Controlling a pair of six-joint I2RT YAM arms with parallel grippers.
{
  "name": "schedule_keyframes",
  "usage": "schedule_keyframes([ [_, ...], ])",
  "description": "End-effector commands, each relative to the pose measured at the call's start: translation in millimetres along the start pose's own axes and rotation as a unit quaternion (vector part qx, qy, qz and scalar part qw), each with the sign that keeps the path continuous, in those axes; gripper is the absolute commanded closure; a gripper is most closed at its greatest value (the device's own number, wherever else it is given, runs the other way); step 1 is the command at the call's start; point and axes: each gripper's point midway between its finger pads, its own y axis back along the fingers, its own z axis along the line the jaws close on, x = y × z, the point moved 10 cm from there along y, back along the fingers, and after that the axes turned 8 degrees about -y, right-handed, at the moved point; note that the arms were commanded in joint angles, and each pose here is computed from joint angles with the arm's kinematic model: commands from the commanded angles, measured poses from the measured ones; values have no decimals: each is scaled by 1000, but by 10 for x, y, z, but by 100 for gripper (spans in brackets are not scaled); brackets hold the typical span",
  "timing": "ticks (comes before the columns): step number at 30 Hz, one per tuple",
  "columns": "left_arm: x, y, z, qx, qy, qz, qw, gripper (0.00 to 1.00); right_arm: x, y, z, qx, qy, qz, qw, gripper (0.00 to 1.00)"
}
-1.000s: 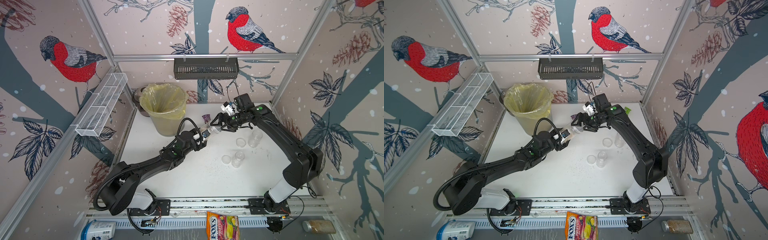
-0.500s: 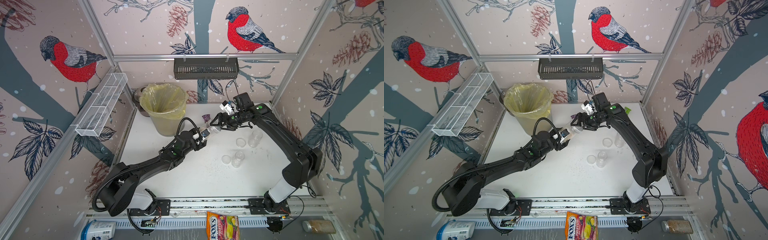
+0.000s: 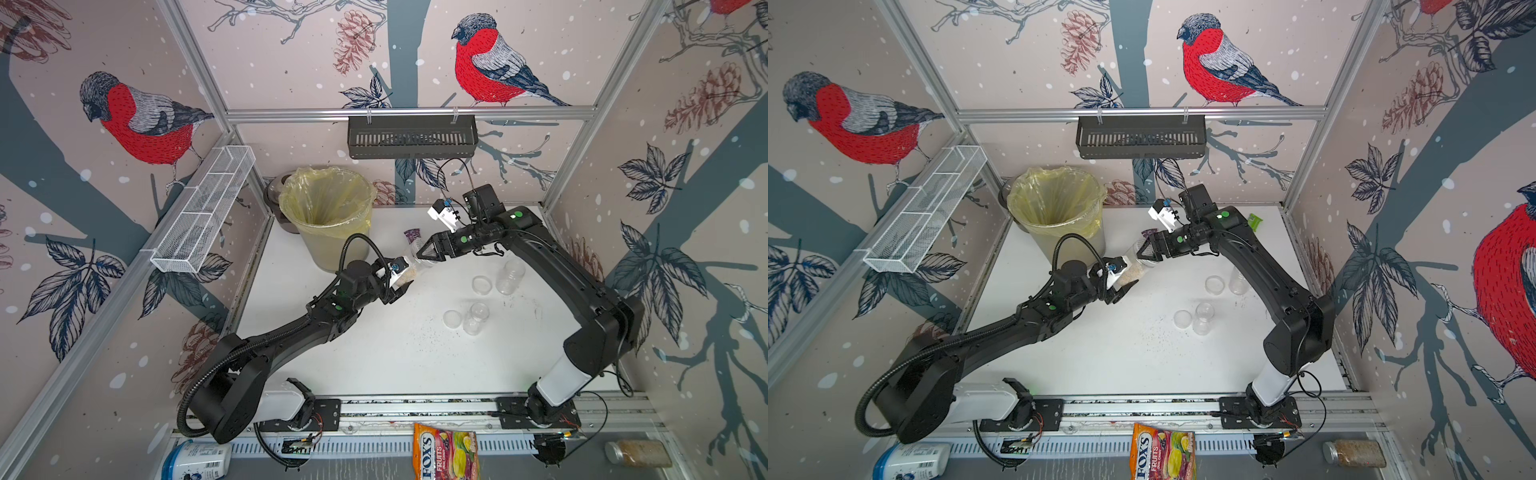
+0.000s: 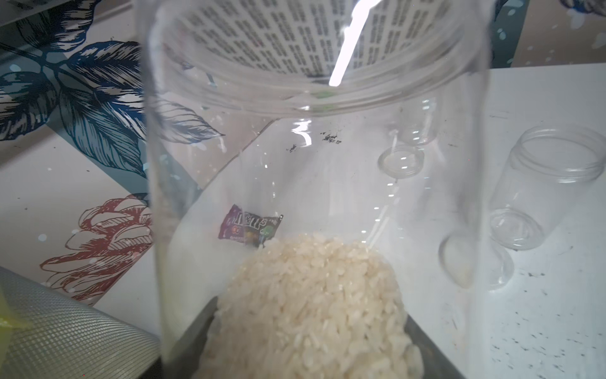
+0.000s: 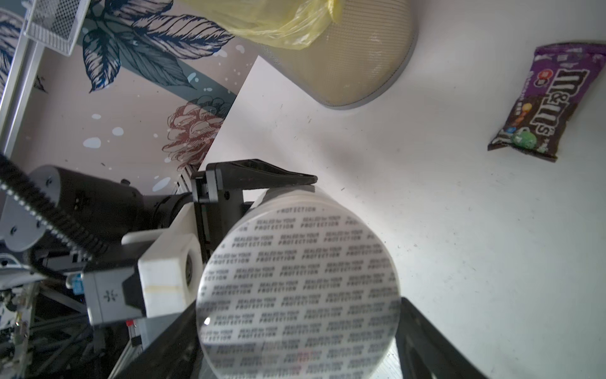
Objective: Empty moldy rice from jars
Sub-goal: Unscrew the lid from the jar.
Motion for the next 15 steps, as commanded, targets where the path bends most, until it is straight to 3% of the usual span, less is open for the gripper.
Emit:
schedule_keyframes([
  [1,-31,11,-10,24,13,-22,999,72,-19,68,21,-29,73,-8,997,49],
  [10,-82,12,-10,40,11,-29,999,75,119,43,121,-66,199,38,977,44],
  [15,-113,-27,-6,59,7,-31,998,78,9,-22,47,-54,204,54,976,40],
])
